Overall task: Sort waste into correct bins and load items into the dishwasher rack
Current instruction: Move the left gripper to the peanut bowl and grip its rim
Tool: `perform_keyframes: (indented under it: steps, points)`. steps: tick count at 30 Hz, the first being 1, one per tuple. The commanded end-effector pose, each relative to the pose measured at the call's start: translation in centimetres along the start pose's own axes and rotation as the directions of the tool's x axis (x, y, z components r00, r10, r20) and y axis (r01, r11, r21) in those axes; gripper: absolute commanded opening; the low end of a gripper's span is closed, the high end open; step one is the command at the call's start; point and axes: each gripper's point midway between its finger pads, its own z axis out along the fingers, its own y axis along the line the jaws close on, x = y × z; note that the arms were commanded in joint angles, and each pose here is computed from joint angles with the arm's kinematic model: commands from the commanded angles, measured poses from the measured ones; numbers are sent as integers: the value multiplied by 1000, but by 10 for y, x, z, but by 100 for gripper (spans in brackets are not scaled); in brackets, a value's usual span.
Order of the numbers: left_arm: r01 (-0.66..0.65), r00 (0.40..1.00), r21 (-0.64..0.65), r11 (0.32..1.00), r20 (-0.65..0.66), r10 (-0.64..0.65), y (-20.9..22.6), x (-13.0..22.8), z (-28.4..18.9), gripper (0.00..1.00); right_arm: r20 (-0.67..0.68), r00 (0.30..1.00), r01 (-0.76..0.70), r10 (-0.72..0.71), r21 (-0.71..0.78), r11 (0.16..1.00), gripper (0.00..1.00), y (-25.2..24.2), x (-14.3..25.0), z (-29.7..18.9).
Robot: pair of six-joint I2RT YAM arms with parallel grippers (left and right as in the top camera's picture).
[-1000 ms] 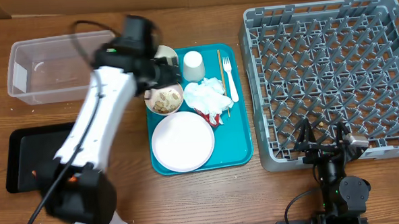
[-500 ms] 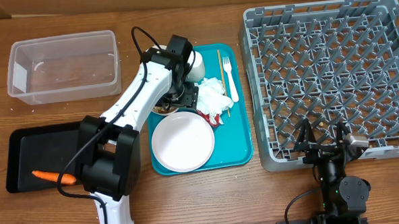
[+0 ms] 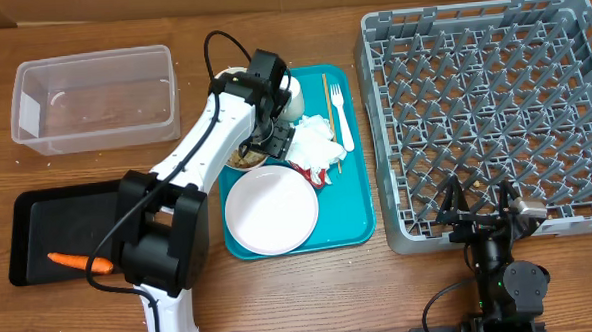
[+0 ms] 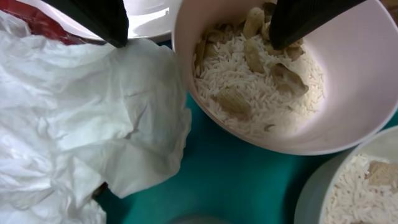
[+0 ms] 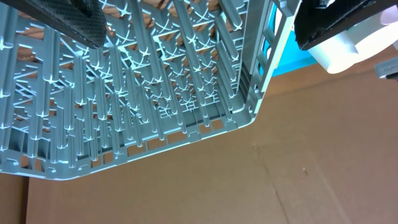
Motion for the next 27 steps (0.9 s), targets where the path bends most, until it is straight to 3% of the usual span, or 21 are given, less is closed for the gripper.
perform_keyframes:
  steps: [1, 9, 23, 27]
  points:
    - [-20, 998, -8, 1000, -54, 20, 2, 16, 15, 70, 3, 1000, 6, -6, 1, 1000, 100, -1, 2, 0]
    - [-21, 997, -19, 1000, -76, 19, 4, 26, 23, 69, 3, 1000, 6, -6, 1, 1000, 100, -1, 2, 0]
    - [-21, 998, -23, 1000, -57, 19, 4, 23, 28, 51, 3, 1000, 6, -6, 1, 1000, 100, -1, 2, 0]
    - [-21, 998, -42, 999, -57, 19, 8, 23, 27, 38, 3, 1000, 6, -6, 1, 1000, 100, -1, 2, 0]
